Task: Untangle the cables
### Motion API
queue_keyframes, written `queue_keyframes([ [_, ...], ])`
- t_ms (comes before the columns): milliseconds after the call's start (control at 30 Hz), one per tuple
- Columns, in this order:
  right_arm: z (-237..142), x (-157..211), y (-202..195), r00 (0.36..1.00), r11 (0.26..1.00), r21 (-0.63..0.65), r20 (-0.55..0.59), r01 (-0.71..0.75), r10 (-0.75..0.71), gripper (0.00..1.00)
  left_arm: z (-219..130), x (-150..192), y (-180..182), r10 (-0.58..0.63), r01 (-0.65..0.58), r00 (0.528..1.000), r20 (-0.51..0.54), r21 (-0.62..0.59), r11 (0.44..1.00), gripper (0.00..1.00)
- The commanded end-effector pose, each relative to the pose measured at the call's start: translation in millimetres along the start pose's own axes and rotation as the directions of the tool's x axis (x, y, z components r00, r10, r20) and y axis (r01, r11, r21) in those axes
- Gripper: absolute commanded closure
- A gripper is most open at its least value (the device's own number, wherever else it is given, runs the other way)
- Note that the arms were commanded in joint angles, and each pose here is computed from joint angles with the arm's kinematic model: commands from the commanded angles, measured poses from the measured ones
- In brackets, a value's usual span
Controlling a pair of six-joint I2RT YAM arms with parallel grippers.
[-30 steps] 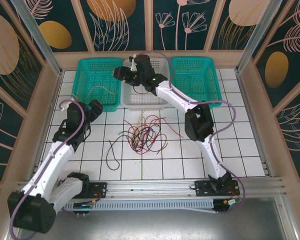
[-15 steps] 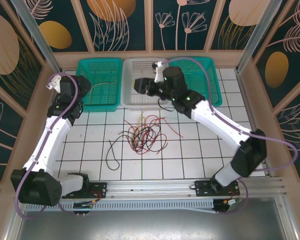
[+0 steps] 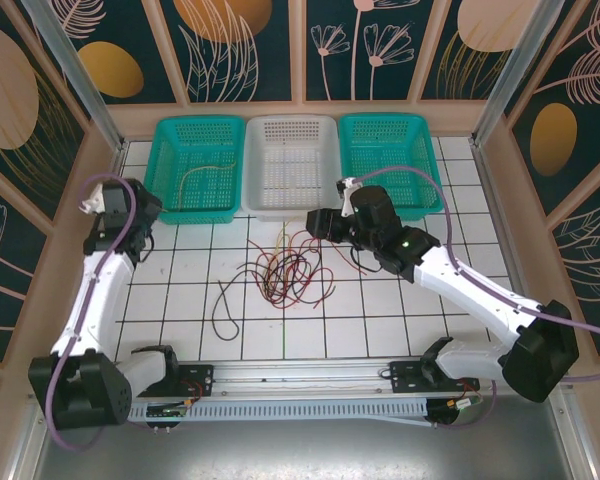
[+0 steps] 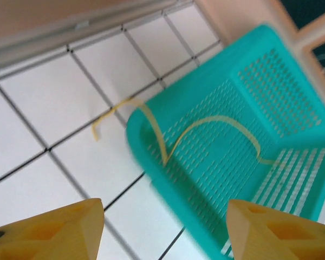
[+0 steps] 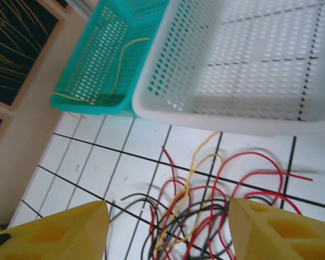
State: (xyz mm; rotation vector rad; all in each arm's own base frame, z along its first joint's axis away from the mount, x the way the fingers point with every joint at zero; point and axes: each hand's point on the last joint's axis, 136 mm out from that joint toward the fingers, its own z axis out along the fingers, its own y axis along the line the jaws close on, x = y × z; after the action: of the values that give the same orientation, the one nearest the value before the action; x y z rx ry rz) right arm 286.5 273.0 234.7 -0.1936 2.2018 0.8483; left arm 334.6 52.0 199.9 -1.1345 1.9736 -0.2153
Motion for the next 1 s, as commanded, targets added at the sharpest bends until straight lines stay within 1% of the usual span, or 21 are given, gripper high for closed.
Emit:
queue_keyframes([
  [0, -3.4, 2.8, -16.3, 1.0, 0.998, 0.065, 0.012, -0.013, 0.012, 0.41, -13.2, 58.6, 12.6, 0.104, -0.102, 0.984, -0.142, 0.021, 0.995, 0.39],
  [133, 0.5, 6.9, -21.7, 0.999, 0.996, 0.078, 0.014, -0.038, 0.037, 0.41, -22.7, 133.7, 18.9, 0.209, -0.19, 0.932, -0.296, 0.094, 0.977, 0.41],
  [233, 4.3, 10.8, -24.5, 0.998, 0.994, 0.087, 0.006, -0.067, 0.067, 0.43, -28.5, 175.5, 23.1, 0.27, -0.234, 0.886, -0.378, 0.141, 0.962, 0.39],
  [300, 6.7, 16.0, -30.0, 0.996, 0.991, 0.108, -0.004, -0.083, 0.084, 0.43, -29.8, 195.6, 20.7, 0.323, -0.277, 0.857, -0.401, 0.17, 0.946, 0.37],
  [367, 8.0, 19.3, -37.9, 0.995, 0.985, 0.142, -0.005, -0.096, 0.097, 0.44, -30.1, 214.6, 7.5, 0.391, -0.322, 0.823, -0.413, 0.229, 0.919, 0.34],
  [467, 5.7, 19.0, -45.8, 0.994, 0.976, 0.185, 0.007, -0.112, 0.113, 0.44, -34.6, 231.2, -42.6, 0.489, -0.357, 0.793, -0.365, 0.372, 0.857, 0.34],
  [533, 1.1, 14.9, -51.6, 0.991, 0.968, 0.212, 0.031, -0.133, 0.13, 0.44, -35.3, 236.6, -79.3, 0.534, -0.371, 0.793, -0.293, 0.463, 0.805, 0.36],
  [567, -0.7, 13.8, -52.4, 0.99, 0.966, 0.215, 0.039, -0.142, 0.137, 0.45, -34.1, 237.0, -91.3, 0.54, -0.372, 0.8, -0.261, 0.49, 0.788, 0.38],
  [667, -6.1, 10.0, -53.1, 0.985, 0.962, 0.215, 0.064, -0.17, 0.159, 0.46, -29.5, 238.3, -117.3, 0.513, -0.342, 0.841, -0.174, 0.564, 0.751, 0.43],
  [700, -8.2, 8.9, -53.2, 0.984, 0.96, 0.216, 0.07, -0.177, 0.165, 0.46, -27.6, 238.6, -122.1, 0.495, -0.328, 0.856, -0.149, 0.584, 0.743, 0.46],
  [733, -10.3, 9.2, -53.9, 0.982, 0.958, 0.221, 0.075, -0.184, 0.171, 0.46, -25.0, 238.6, -124.4, 0.478, -0.318, 0.869, -0.128, 0.595, 0.738, 0.47],
  [800, -15.5, 9.1, -55.9, 0.979, 0.953, 0.228, 0.087, -0.199, 0.184, 0.46, -19.1, 241.0, -125.4, 0.462, -0.31, 0.88, -0.11, 0.605, 0.734, 0.48],
  [867, -21.0, 9.3, -56.3, 0.976, 0.95, 0.226, 0.099, -0.214, 0.196, 0.46, -14.6, 246.9, -124.3, 0.469, -0.313, 0.876, -0.114, 0.606, 0.731, 0.5],
  [967, -26.2, 8.8, -52.9, 0.973, 0.953, 0.202, 0.109, -0.224, 0.206, 0.46, -9.9, 261.6, -120.7, 0.492, -0.31, 0.858, -0.149, 0.612, 0.727, 0.5],
])
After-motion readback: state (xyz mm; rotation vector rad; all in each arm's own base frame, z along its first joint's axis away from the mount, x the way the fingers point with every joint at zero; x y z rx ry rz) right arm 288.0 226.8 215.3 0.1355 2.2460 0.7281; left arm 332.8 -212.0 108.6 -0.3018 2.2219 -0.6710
